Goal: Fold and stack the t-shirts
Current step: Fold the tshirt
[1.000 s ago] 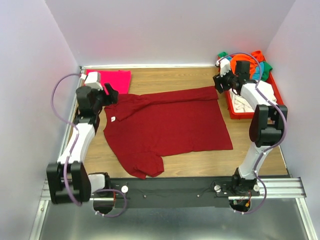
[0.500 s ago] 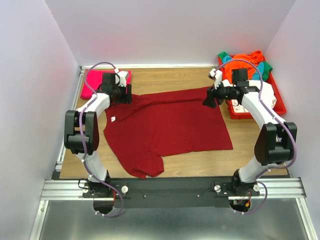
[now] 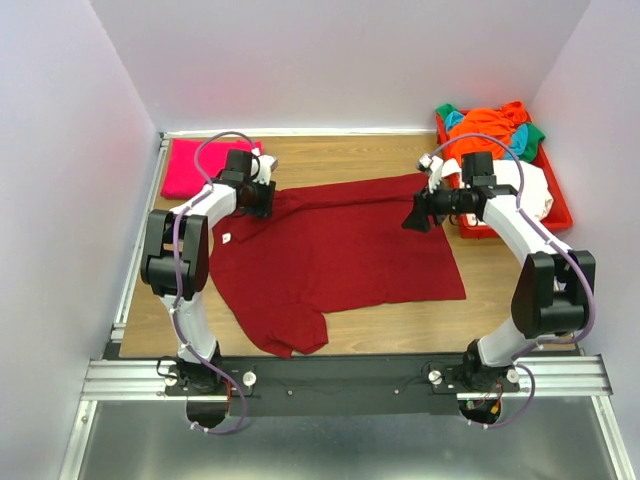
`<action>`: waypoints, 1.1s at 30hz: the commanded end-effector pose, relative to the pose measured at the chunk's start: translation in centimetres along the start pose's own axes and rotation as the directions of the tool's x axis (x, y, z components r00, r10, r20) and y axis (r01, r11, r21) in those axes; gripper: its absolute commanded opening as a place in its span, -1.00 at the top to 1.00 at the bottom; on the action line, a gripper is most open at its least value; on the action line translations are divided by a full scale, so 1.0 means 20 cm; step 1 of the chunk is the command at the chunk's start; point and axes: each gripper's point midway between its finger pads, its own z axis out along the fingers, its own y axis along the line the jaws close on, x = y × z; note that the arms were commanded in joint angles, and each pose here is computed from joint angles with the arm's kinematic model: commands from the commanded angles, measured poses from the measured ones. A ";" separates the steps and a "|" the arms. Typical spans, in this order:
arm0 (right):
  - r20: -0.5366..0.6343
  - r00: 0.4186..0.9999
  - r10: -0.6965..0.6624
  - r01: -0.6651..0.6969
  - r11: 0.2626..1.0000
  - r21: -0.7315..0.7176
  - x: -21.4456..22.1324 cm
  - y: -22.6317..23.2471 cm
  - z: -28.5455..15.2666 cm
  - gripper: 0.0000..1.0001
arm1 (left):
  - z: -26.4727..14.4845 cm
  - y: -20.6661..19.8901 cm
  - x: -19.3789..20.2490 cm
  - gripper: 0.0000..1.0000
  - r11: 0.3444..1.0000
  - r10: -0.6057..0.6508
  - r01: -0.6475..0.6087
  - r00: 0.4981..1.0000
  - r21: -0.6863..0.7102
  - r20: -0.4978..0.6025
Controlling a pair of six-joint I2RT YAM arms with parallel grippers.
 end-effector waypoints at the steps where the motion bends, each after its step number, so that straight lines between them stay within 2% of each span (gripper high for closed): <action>1: 0.019 1.000 0.013 -0.013 0.999 -0.033 -0.01 0.06 -0.03 -0.28 | -0.02 0.00 0.00 0.18 1.000 0.011 -0.012 1.000 -0.014 -0.013; 2: 0.016 1.000 0.015 -0.015 0.999 -0.032 0.00 0.07 -0.03 -0.27 | -0.03 -0.01 0.00 0.30 1.000 0.010 -0.010 1.000 -0.011 -0.011; 11: 0.002 1.000 0.012 -0.012 1.000 -0.014 0.02 0.05 -0.03 -0.26 | -0.14 -0.25 0.04 0.30 0.994 0.052 -0.054 0.998 0.100 0.017; 16: -0.005 1.000 0.010 -0.010 1.000 -0.011 0.03 0.04 -0.02 -0.26 | -0.17 -0.40 0.16 0.15 0.978 0.089 -0.085 0.996 0.189 -0.014; 17: -0.009 1.000 0.012 -0.012 1.000 -0.010 0.04 0.04 -0.02 -0.26 | -0.19 -0.42 0.18 0.04 0.977 0.098 -0.093 0.995 0.191 -0.018; 19: -0.016 1.000 0.012 -0.012 1.000 -0.004 0.05 0.04 -0.02 -0.26 | -0.20 -0.41 0.21 -0.22 0.984 0.086 -0.080 0.996 0.160 -0.035; 22: -0.020 1.000 0.017 -0.017 1.000 -0.006 0.06 0.04 -0.01 -0.26 | -0.28 -0.40 0.13 -0.25 0.988 0.092 -0.095 0.995 0.123 0.033; 24: -0.020 1.000 0.015 -0.015 1.000 -0.009 0.06 0.04 -0.01 -0.26 | -0.38 -0.39 -0.03 -0.26 0.991 0.100 -0.113 0.982 0.075 0.158; 25: -0.025 1.000 0.020 -0.020 1.000 -0.010 0.07 0.04 0.00 -0.26 | -0.41 -0.32 -0.08 -0.34 0.995 0.103 -0.105 0.975 -0.001 0.199; 26: -0.024 1.000 0.021 -0.021 1.000 -0.010 0.07 0.03 -0.01 -0.26 | -0.45 -0.29 -0.13 -0.51 0.995 0.094 -0.087 0.966 -0.038 0.242; 29: -0.025 0.999 0.023 -0.023 1.000 -0.011 0.08 0.04 0.00 -0.26 | -0.46 -0.18 -0.26 -0.57 0.996 0.073 -0.053 0.953 -0.076 0.294; 30: -0.028 0.999 0.025 -0.025 1.000 -0.011 0.08 0.03 0.00 -0.26 | -0.36 -0.14 -0.19 -0.57 0.997 0.051 -0.038 0.975 -0.063 0.214; 31: -0.030 0.999 0.027 -0.027 1.000 -0.012 0.09 0.04 0.00 -0.26 | -0.35 -0.12 -0.26 -0.56 0.997 0.051 -0.039 0.976 -0.062 0.213; 32: -0.029 0.999 0.023 -0.024 1.000 -0.010 0.09 0.04 0.00 -0.26 | -0.26 -0.07 -0.17 -0.53 0.998 0.032 -0.025 0.991 -0.052 0.132; 33: -0.030 0.999 0.024 -0.024 1.000 -0.012 0.09 0.04 0.00 -0.26 | -0.23 -0.06 -0.17 -0.51 0.999 0.029 -0.024 0.993 -0.042 0.114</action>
